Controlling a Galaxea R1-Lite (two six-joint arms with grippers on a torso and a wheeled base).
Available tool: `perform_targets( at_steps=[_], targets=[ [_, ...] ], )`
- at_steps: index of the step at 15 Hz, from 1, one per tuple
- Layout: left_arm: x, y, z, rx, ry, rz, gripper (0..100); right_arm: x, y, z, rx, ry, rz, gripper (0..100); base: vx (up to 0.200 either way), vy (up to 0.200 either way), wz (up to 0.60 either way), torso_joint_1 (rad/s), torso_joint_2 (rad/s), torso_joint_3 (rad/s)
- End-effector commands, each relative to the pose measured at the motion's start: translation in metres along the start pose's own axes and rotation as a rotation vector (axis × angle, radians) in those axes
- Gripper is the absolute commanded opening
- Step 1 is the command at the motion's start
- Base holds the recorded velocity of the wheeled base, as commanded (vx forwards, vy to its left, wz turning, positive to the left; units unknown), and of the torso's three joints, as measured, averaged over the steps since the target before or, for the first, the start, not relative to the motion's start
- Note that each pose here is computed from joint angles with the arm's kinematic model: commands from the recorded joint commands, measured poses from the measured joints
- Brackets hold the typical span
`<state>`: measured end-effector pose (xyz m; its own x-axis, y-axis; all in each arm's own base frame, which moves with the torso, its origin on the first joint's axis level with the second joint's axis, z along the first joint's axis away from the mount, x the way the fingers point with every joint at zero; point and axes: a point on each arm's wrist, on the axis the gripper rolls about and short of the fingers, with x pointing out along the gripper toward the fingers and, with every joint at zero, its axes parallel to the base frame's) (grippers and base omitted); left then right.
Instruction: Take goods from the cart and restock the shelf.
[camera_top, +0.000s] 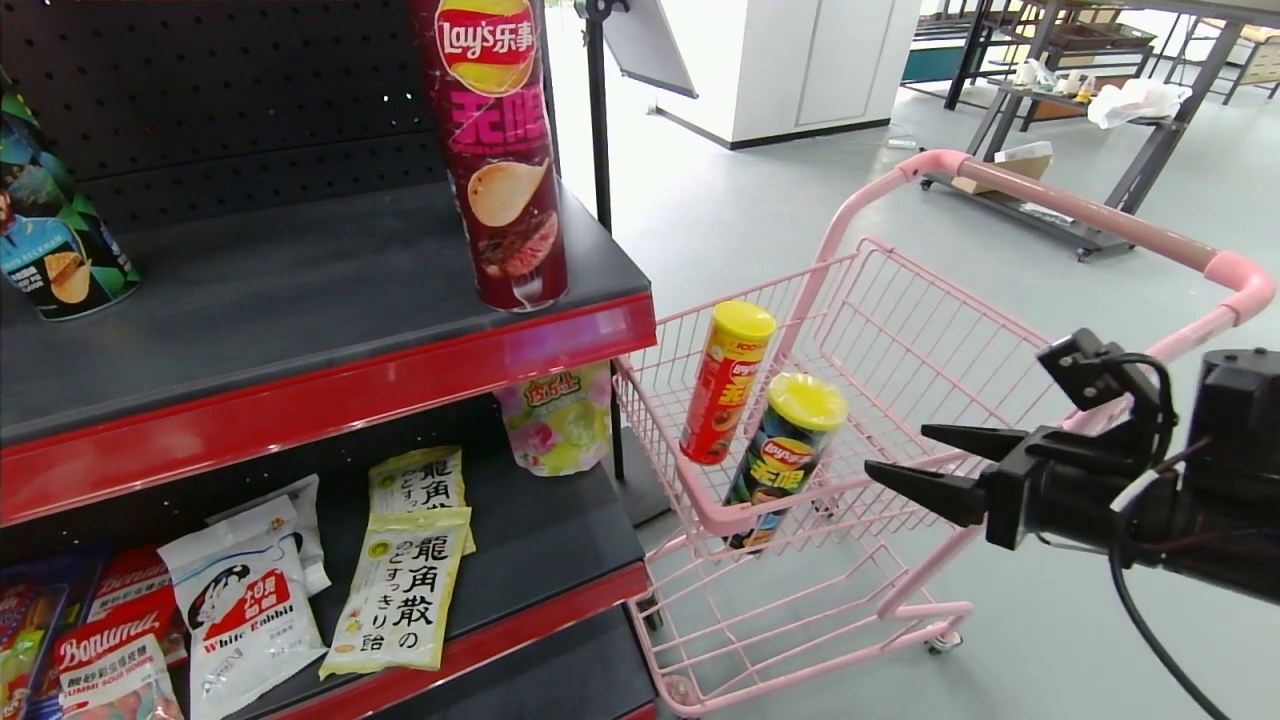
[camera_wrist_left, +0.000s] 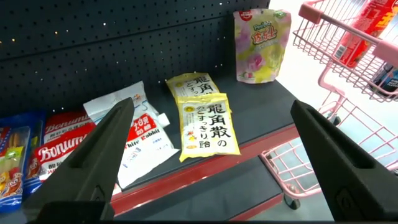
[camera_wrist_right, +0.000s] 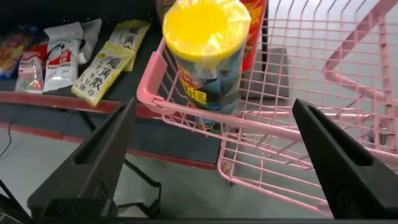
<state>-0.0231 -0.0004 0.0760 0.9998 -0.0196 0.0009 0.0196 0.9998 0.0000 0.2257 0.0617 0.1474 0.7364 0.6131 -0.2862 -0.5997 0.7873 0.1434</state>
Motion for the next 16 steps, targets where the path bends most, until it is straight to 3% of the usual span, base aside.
perform_targets(
  at_steps=[1, 6, 16],
  targets=[
    [0.000, 0.000, 0.000, 0.000, 0.001, 0.000, 100, 0.031, -0.010, -0.013, 0.021, 0.079, 0.031, 100, 0.000, 0.000, 0.00, 0.000, 0.00, 0.000],
    [0.000, 0.000, 0.000, 0.000, 0.001, 0.000, 100, 0.068, -0.021, 0.001, -0.002, 0.055, 0.055, 100, 0.000, 0.000, 0.00, 0.000, 0.00, 0.000],
    [0.000, 0.000, 0.000, 0.000, 0.001, 0.000, 100, 0.112, -0.021, -0.013, -0.005, 0.070, 0.133, 100, 0.000, 0.000, 0.00, 0.000, 0.00, 0.000]
  ],
)
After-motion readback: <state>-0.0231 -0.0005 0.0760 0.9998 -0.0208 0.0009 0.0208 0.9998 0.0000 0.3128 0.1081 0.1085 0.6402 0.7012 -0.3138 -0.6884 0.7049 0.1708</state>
